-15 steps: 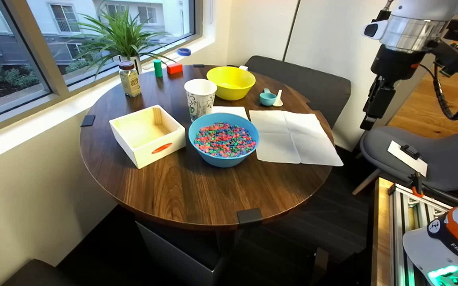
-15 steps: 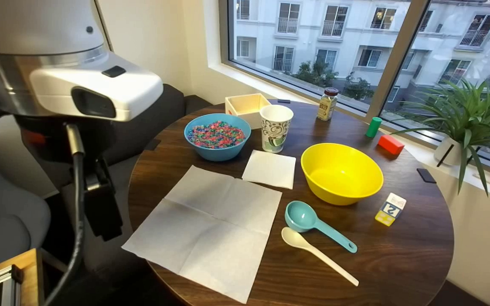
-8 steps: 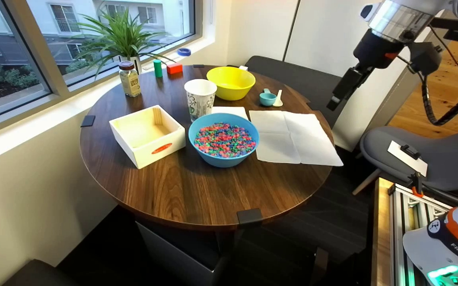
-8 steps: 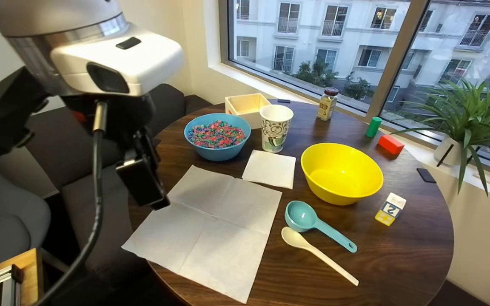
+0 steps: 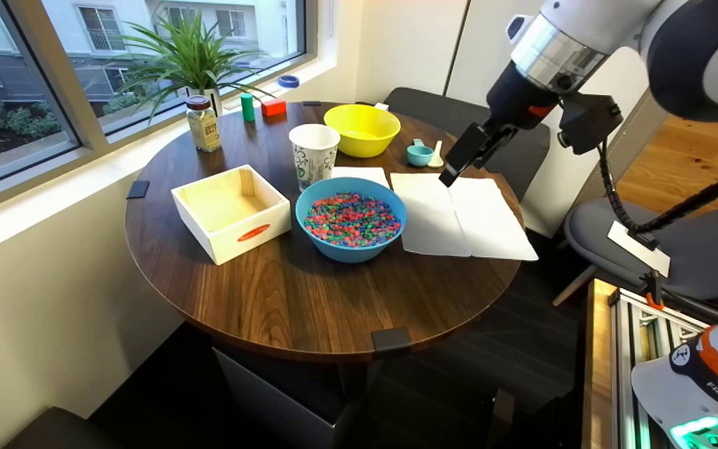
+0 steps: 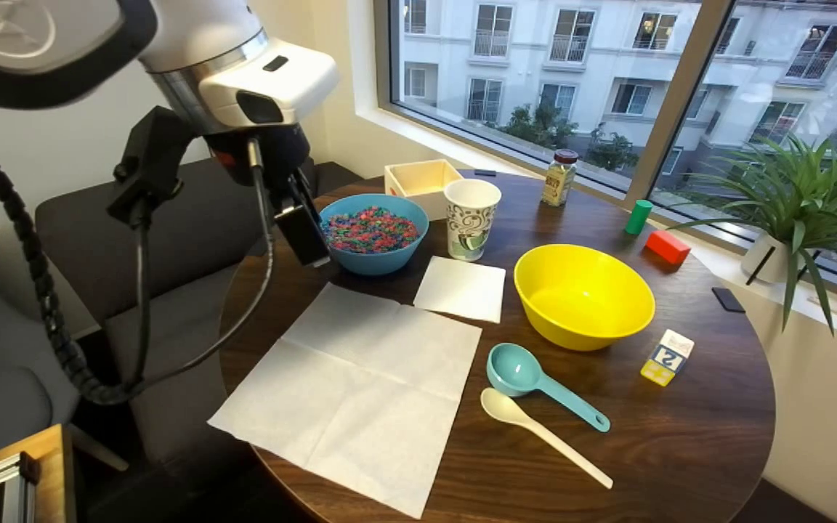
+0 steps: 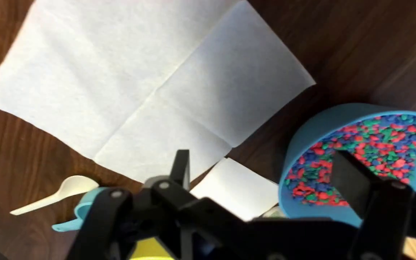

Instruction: Pick up some if the substance in the blue bowl and put it on the white paper towel, fold the paper towel into half from left to right

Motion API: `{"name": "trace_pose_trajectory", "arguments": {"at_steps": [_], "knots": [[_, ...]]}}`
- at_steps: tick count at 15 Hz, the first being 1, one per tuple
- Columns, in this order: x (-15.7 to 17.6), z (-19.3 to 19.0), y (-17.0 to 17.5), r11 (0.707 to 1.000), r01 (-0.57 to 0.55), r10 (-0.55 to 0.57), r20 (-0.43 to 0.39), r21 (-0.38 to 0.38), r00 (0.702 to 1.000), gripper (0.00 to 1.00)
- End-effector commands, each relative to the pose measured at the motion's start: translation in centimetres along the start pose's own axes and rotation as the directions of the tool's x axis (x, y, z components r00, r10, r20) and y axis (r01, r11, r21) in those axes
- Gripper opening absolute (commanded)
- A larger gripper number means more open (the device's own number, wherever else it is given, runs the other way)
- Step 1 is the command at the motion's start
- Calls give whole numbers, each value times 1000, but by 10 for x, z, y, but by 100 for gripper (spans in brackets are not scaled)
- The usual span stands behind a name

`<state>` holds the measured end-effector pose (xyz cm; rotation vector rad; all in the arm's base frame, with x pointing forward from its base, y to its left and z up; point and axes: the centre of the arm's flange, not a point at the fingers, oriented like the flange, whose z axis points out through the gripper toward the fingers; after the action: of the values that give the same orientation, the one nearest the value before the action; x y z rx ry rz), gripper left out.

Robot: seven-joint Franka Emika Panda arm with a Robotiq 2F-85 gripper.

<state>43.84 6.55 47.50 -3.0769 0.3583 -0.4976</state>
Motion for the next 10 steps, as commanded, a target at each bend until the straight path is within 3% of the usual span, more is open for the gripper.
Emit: {"name": "trace_pose_trajectory", "arguments": {"at_steps": [1, 3, 4, 10], "knots": [[18, 21, -44, 999, 22, -22, -14, 28, 1000, 100], [21, 28, -58, 999, 35, -35, 11, 39, 999, 100], [9, 17, -42, 999, 41, -41, -11, 30, 999, 100], [17, 26, -52, 998, 48, -48, 5, 37, 999, 100]]}}
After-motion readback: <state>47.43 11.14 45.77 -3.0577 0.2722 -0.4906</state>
